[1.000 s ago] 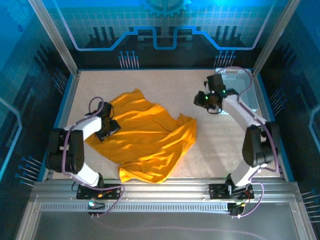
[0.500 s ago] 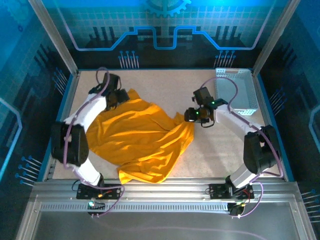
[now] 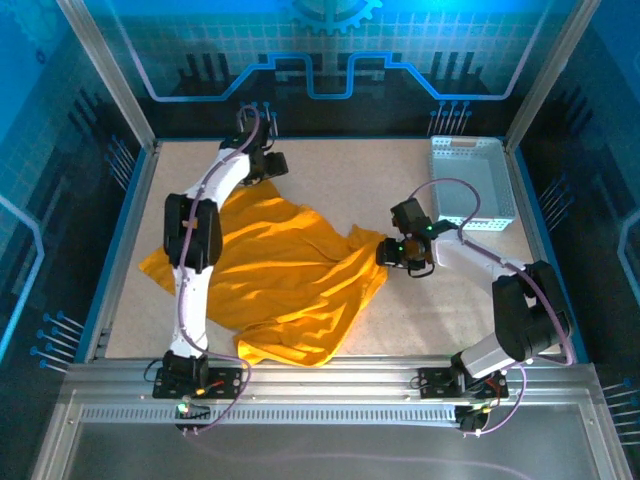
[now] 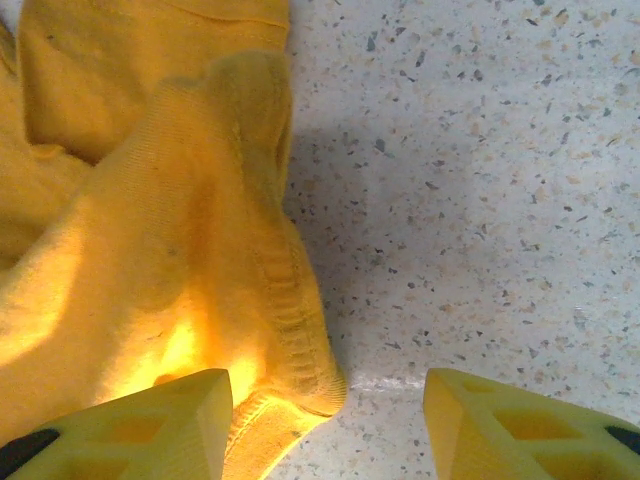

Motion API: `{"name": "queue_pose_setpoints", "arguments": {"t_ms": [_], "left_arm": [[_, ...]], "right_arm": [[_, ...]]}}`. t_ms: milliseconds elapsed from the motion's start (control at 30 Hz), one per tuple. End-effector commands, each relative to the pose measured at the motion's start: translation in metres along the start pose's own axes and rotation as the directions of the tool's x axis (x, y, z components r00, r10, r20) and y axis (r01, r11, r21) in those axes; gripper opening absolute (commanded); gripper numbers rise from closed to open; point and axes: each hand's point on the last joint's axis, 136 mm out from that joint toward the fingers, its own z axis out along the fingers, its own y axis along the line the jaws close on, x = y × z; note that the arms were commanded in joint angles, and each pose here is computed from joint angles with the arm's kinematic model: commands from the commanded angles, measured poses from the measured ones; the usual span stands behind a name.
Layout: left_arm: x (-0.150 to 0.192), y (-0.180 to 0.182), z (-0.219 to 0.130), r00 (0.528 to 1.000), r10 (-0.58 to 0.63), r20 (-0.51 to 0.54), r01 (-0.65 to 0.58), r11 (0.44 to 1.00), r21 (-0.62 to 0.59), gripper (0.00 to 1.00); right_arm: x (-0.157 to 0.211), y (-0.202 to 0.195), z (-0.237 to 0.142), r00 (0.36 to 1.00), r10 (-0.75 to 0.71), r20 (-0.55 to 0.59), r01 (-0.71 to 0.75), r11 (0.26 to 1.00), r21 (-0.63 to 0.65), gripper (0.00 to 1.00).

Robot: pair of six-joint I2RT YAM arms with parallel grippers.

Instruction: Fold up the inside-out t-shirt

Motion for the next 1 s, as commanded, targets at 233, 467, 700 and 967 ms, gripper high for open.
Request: {"name": "queue_pose_setpoints", "arguments": {"t_ms": [233, 467, 700, 967], "left_arm": [[0.01, 0.023, 0.05, 0.994, 0.064, -0.089, -0.078, 0.983, -0.167, 0.71], [0.015, 0.026, 0.067, 0.993, 0.07, -0.1, -0.087, 0.981, -0.173, 0.64], [0.02, 0.041, 0.072, 0.991, -0.001, -0.132, -0.028, 0.974, -0.223, 0.48], [0.031, 0.059, 0.073, 0.981, -0.092, -0.17, 0.043, 0.961, -0.273, 0.27]], "right_arm": [[-0.015, 0.011, -0.007, 0.998, 0.01, 0.064, -0.007, 0.999, -0.033, 0.55], [-0.015, 0.013, -0.014, 0.997, 0.006, 0.081, -0.002, 0.999, -0.047, 0.55], [-0.021, 0.013, -0.021, 0.993, 0.007, 0.116, -0.001, 0.999, -0.048, 0.55], [-0.066, 0.035, -0.012, 0.985, -0.053, 0.166, 0.063, 0.996, -0.058, 0.56]]}}
